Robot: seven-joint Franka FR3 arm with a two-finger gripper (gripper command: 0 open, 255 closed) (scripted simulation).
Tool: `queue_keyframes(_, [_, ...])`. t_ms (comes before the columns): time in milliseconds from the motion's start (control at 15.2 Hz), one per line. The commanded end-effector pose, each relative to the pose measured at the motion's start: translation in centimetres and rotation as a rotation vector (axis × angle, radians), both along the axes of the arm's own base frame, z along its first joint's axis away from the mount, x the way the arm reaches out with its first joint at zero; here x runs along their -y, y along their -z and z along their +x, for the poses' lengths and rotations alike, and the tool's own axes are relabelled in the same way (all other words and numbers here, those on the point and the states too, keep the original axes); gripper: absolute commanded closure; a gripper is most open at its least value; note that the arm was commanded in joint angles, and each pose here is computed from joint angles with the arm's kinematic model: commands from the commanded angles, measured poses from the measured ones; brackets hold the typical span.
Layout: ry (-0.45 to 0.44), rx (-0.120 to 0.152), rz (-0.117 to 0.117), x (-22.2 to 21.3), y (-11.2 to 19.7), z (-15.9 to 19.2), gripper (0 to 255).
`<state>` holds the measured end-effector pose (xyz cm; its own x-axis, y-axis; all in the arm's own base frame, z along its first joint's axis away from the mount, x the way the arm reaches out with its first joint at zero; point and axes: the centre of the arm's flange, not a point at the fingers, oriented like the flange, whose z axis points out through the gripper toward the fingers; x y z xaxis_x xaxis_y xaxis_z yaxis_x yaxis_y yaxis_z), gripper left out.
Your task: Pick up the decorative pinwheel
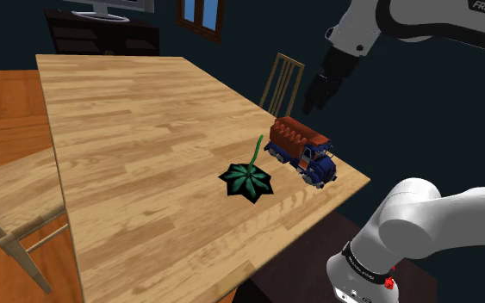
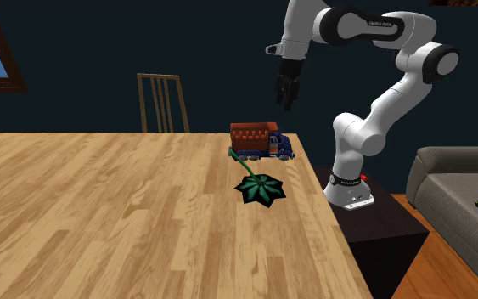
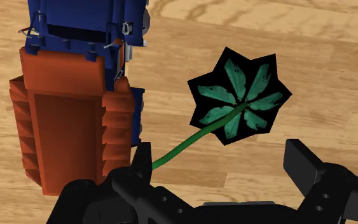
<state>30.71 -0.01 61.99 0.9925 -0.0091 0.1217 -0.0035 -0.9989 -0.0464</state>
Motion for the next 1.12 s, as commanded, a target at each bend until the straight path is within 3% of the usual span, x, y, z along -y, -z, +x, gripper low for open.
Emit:
queue_keyframes(0, [0.000, 0.000, 0.000, 0.0, 0.0, 0.0, 0])
queue_keyframes(462, [0.438, 0.037, -0.036, -5.0, 7.9, 2.9, 0])
queue_keyframes(1056, [1.001, 0.086, -0.081, -8.3, 18.0, 9.5, 0])
